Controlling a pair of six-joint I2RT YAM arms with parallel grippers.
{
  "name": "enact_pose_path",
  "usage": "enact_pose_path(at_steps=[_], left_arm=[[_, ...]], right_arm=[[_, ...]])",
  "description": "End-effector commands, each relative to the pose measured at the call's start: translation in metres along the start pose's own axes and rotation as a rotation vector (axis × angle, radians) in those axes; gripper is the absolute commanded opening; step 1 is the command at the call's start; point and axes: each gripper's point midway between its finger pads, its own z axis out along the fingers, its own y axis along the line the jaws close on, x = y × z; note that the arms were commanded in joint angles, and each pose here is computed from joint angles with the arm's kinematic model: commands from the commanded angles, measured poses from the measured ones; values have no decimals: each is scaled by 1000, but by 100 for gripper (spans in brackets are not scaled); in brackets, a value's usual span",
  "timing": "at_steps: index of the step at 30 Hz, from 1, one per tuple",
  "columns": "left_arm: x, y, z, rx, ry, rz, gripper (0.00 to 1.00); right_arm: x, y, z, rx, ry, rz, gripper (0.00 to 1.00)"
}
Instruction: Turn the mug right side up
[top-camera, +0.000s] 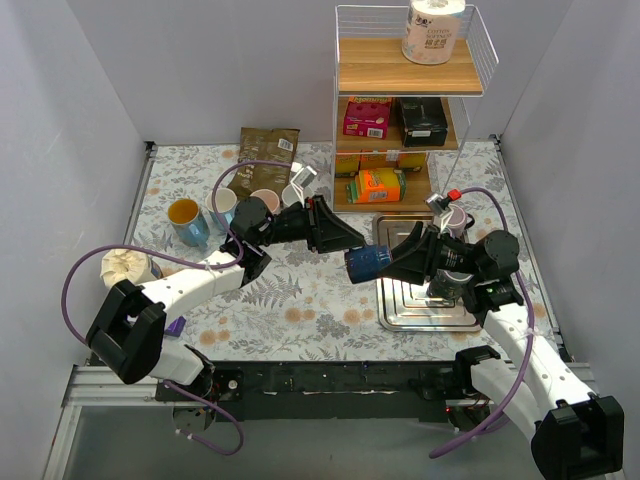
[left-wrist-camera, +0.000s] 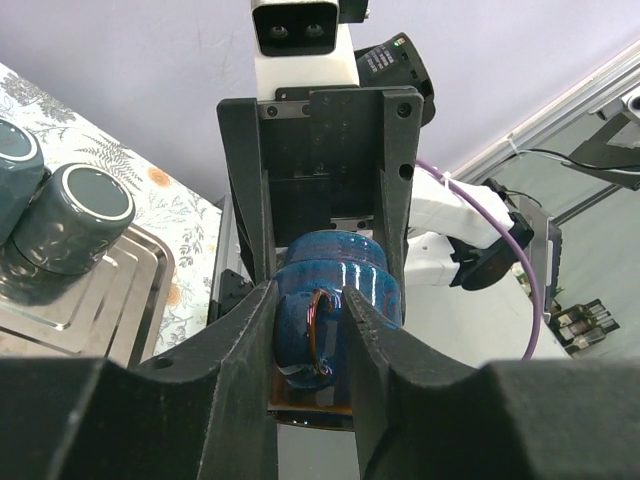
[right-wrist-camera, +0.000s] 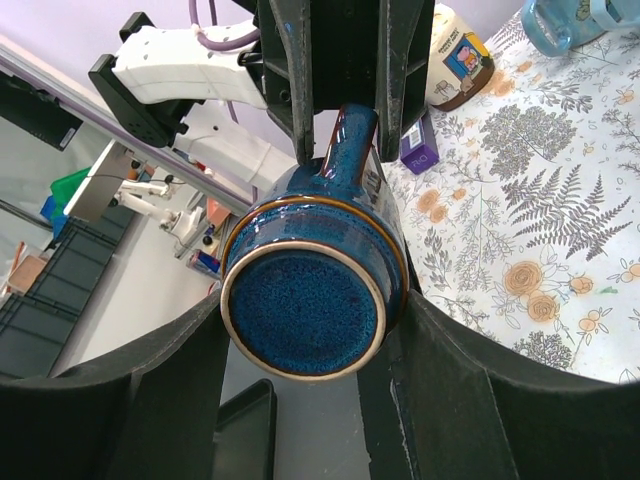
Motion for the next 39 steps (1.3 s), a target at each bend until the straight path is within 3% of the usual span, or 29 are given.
enact_pose_path(at_steps=[1, 13, 17, 22, 27, 29, 30, 33, 36, 39], left_arm=[[-3, -12, -1, 28, -16, 15, 31], [3, -10, 2, 37, -17, 2, 40], [2, -8, 3, 27, -24, 10, 26], [4, 0, 4, -8, -31, 5, 0], [-9, 24, 3, -173, -100, -17, 0], [-16, 36, 1, -260, -119, -25, 0], [-18, 52, -2, -355, -123, -41, 0], [-15, 81, -14, -535, -115, -73, 0], [-10, 98, -26, -674, -88, -112, 0], [4, 122, -53, -872, -60, -149, 0]], right_arm=[[-9, 12, 1, -31, -41, -71, 1], [-12, 14, 1, -56, -82, -55, 1], [-12, 13, 1, -60, -87, -45, 1], [-12, 15, 1, -66, -94, -34, 1], [-13, -6, 3, 16, -71, -33, 3], [-14, -23, 3, 121, -63, 41, 26], [-5, -39, 0, 190, -35, 56, 47], [-2, -63, -4, 310, -26, 89, 70], [10, -87, -9, 407, -8, 182, 80], [22, -112, -18, 523, -5, 240, 83]])
